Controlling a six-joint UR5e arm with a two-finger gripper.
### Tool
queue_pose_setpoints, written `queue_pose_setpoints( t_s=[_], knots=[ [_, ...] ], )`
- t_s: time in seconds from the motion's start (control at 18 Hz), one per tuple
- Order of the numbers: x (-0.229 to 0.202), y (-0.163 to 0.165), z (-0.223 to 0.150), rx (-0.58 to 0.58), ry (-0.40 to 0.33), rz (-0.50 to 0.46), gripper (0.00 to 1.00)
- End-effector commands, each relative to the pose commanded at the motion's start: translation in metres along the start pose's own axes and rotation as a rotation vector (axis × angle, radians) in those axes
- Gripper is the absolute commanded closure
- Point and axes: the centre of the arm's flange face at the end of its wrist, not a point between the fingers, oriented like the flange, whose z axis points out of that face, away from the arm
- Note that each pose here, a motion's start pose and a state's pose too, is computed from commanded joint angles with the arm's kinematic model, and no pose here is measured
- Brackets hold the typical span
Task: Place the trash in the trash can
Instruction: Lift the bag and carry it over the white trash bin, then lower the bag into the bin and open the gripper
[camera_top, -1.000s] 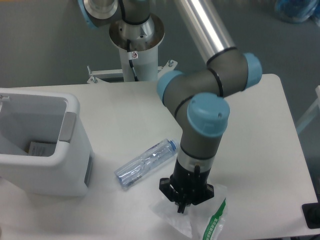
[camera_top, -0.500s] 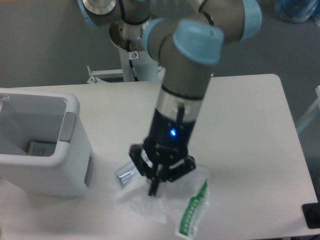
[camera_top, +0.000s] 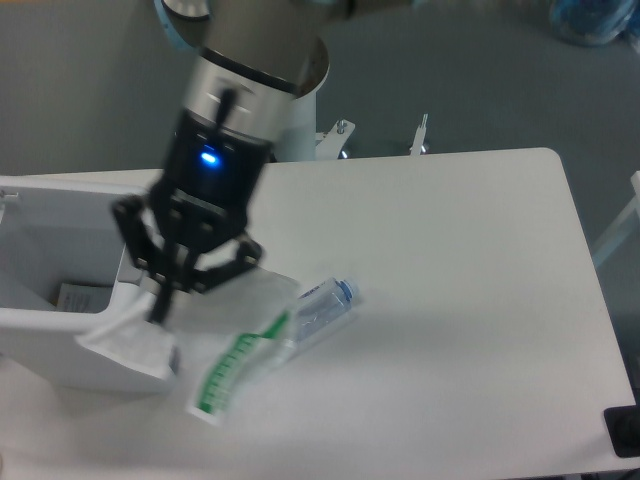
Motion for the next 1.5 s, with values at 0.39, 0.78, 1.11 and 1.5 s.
queue_pose_setpoints(
  t_s=[0.39, 0.78, 1.11, 1.5],
  knots=[
    [0.032, 0.024, 0.034, -0.062, 0.061, 0.017, 1.0],
    [0.05, 0.047, 0.056, -0.112, 0.094, 0.025, 1.0],
    [0.065, 0.069, 0.064, -0.146, 0.118, 0.067, 1.0],
    [0.07, 0.08, 0.061, -0.152, 0.126, 0.112, 0.02]
  ],
)
